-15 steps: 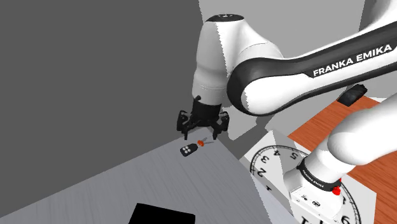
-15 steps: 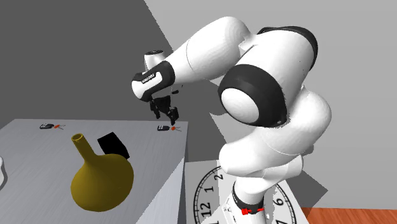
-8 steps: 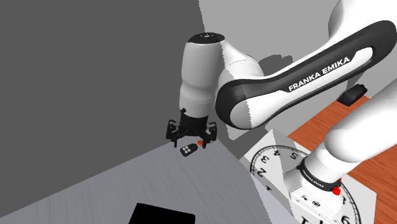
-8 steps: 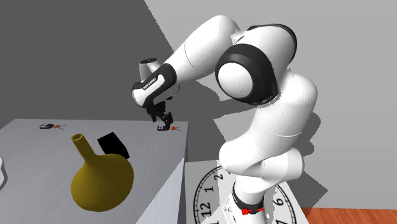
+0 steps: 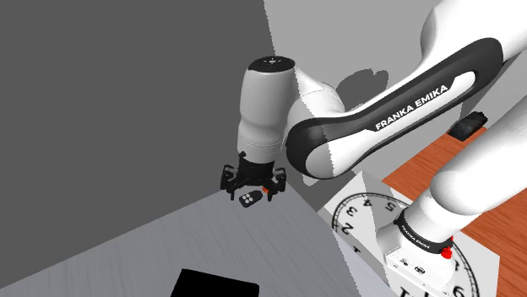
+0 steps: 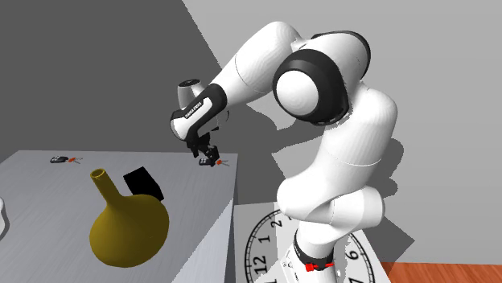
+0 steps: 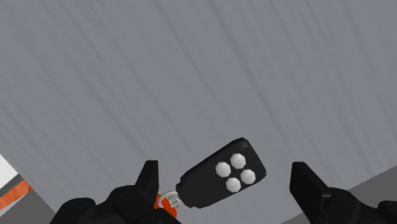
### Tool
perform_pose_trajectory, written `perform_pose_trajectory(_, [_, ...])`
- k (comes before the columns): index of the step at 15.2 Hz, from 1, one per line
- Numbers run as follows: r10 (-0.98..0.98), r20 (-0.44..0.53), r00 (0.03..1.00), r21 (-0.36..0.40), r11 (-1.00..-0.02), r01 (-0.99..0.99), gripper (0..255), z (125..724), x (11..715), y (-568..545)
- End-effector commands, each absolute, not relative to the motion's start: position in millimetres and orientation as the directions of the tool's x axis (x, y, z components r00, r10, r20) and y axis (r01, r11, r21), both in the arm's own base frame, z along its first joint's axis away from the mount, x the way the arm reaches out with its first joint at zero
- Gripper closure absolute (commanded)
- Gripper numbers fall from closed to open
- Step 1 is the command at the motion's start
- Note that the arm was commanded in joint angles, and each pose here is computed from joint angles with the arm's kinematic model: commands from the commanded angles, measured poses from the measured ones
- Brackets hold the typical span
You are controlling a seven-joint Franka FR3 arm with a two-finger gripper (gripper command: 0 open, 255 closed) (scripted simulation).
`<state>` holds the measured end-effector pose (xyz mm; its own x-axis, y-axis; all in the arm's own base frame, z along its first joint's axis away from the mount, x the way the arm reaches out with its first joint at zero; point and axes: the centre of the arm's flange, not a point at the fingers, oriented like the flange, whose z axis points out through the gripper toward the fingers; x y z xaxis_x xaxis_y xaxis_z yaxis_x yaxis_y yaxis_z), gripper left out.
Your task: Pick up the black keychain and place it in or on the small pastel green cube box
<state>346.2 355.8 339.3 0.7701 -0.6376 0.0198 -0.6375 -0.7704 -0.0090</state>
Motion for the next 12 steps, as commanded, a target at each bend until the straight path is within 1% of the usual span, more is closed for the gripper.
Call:
perform_pose_trajectory(1, [-0.638, 0.02, 0.77, -0.009, -0.77, -0.637, 0, 339.2, 346.2, 355.9])
perform_pose_trajectory(2, [-0.638, 0.02, 0.77, -0.009, -0.77, -0.637, 0, 339.2, 346.2, 355.9])
perform_pose_trajectory(3, [-0.638, 0.02, 0.77, -0.009, -0.77, -0.637, 255, 339.2, 346.2, 355.8])
perform_pose_trajectory(12, [-0.638, 0.02, 0.77, -0.009, -0.77, -0.637, 255, 339.2, 346.2, 355.8])
